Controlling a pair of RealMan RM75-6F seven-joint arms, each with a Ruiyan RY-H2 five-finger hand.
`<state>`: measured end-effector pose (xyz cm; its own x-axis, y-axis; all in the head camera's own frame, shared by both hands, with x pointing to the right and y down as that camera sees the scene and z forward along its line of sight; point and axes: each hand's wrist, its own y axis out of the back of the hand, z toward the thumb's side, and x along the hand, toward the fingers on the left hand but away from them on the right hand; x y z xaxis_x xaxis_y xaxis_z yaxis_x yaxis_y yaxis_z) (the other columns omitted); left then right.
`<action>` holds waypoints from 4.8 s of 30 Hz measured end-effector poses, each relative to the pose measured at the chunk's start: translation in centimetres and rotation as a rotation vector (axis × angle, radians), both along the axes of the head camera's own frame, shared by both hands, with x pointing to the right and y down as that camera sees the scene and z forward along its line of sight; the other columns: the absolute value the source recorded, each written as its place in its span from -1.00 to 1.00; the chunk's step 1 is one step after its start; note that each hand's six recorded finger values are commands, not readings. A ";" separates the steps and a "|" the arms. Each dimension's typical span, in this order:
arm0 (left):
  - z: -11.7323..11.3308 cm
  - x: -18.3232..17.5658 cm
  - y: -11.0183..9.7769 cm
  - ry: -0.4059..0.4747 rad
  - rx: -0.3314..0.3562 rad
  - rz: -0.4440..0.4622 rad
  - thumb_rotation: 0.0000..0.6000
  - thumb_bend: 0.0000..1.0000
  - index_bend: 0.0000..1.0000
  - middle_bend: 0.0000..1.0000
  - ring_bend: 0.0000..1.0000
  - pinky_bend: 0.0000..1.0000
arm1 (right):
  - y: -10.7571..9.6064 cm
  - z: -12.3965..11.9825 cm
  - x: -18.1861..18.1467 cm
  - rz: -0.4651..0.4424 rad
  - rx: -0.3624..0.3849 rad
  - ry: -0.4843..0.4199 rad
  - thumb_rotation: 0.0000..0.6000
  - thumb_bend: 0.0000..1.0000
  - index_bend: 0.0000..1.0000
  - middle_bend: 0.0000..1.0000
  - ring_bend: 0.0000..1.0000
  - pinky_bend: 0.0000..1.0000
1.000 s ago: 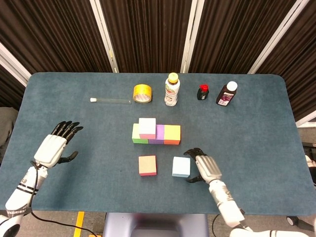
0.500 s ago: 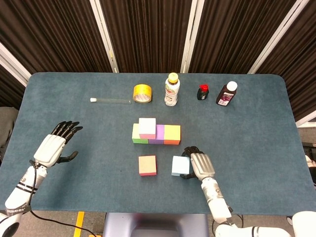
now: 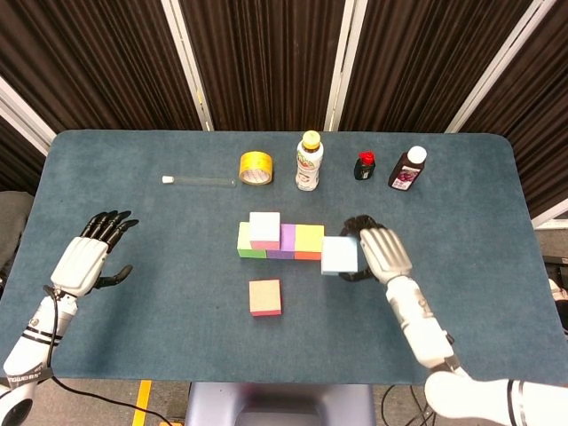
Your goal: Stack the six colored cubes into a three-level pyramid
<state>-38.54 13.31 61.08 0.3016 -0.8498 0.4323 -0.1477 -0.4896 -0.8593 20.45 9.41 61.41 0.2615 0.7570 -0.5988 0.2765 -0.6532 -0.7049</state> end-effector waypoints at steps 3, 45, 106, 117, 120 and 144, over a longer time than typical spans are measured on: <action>0.0 0.0 0.2 -0.005 -0.006 -0.006 1.00 -0.38 -0.72 -0.92 -0.97 -0.83 | -1.9 0.6 -0.7 0.001 -0.032 -0.013 1.00 -0.45 0.11 -0.36 -0.58 -0.30; 1.0 -1.5 1.8 0.005 -0.056 -0.045 1.00 -0.38 -0.74 -0.96 -0.99 -0.83 | -6.5 7.5 -7.1 -0.037 -0.112 -0.004 1.00 -0.45 -0.01 -0.39 -0.72 -0.51; 1.8 -2.2 2.1 0.015 -0.078 -0.057 1.00 -0.38 -0.75 -0.99 -0.99 -0.83 | -6.2 8.0 -8.0 -0.021 -0.124 0.010 1.00 -0.45 -0.11 -0.42 -0.73 -0.54; 1.8 -2.2 2.1 0.011 -0.085 -0.058 1.00 -0.38 -0.76 -1.00 -1.00 -0.83 | -6.1 8.0 -8.1 -0.019 -0.125 0.010 1.00 -0.45 -0.13 -0.42 -0.74 -0.54; 1.8 -2.3 2.2 0.011 -0.085 -0.059 1.00 -0.38 -0.76 -1.00 -1.00 -0.83 | -6.1 7.9 -8.2 -0.016 -0.125 0.008 1.00 -0.45 -0.11 -0.42 -0.74 -0.54; 2.2 -2.4 2.5 0.011 -0.108 -0.058 1.00 -0.38 -0.78 -1.00 -1.00 -0.83 | -5.9 7.9 -8.4 -0.024 -0.120 0.018 1.00 -0.45 -0.10 -0.43 -0.74 -0.56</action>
<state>-40.90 15.77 63.32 0.2583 -0.8149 0.5188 -0.1881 -0.5692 -0.8004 12.09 3.54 69.32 0.2676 0.6733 -0.6892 0.2476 -0.7393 -0.6262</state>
